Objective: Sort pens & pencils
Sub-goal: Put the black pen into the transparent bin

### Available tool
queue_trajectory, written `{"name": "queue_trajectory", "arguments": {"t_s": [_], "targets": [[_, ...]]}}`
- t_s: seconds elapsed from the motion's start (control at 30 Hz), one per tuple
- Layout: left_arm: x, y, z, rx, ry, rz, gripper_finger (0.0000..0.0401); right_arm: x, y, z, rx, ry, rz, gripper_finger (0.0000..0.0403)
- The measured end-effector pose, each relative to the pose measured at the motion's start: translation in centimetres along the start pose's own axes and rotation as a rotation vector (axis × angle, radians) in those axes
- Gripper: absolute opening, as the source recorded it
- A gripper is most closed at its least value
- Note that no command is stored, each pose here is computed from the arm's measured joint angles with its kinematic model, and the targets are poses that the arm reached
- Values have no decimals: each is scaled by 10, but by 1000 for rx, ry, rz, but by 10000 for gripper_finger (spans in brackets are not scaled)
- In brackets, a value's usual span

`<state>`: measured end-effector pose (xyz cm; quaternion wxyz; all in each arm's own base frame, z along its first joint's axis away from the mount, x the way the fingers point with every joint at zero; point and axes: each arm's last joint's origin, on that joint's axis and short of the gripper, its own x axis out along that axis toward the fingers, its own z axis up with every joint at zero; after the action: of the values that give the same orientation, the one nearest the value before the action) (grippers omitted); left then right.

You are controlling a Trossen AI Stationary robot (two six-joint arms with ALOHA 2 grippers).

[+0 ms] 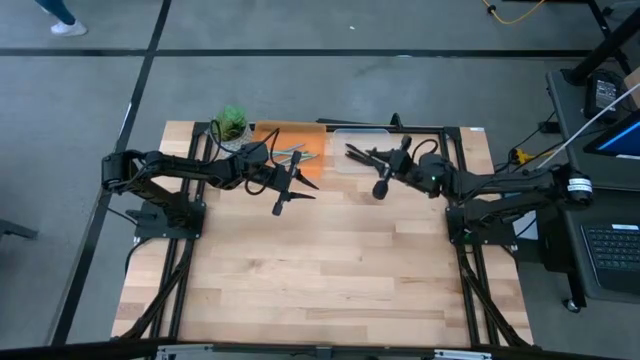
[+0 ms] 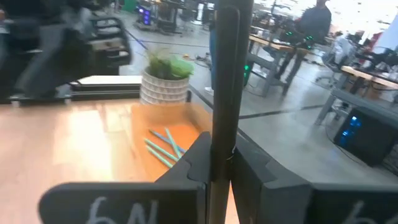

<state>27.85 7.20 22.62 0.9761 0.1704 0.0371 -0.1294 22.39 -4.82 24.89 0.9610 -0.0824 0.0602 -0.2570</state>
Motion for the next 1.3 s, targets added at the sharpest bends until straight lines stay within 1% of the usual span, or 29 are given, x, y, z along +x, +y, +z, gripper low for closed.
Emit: {"name": "queue_trajectory", "arguments": {"t_s": [0.17,0.53,0.67,0.77,0.9,1.1,1.3], "targets": [[0,0,0,0,0,0,112,6,-16,-5,8,17,-31,38],[0,0,0,-1,1,-1,112,24,-45,-23,35,88,-166,38],[0,0,0,-1,2,-1,112,29,-52,-30,60,108,-144,38],[0,0,0,-1,2,-1,112,31,-54,-34,61,123,-138,38],[0,0,-1,-4,7,-3,112,31,-56,-38,59,159,-103,38],[0,0,-1,-5,7,-3,112,32,-61,-44,67,325,-91,38],[0,0,-1,-5,8,-3,112,35,-69,-31,62,440,-85,38]]}}
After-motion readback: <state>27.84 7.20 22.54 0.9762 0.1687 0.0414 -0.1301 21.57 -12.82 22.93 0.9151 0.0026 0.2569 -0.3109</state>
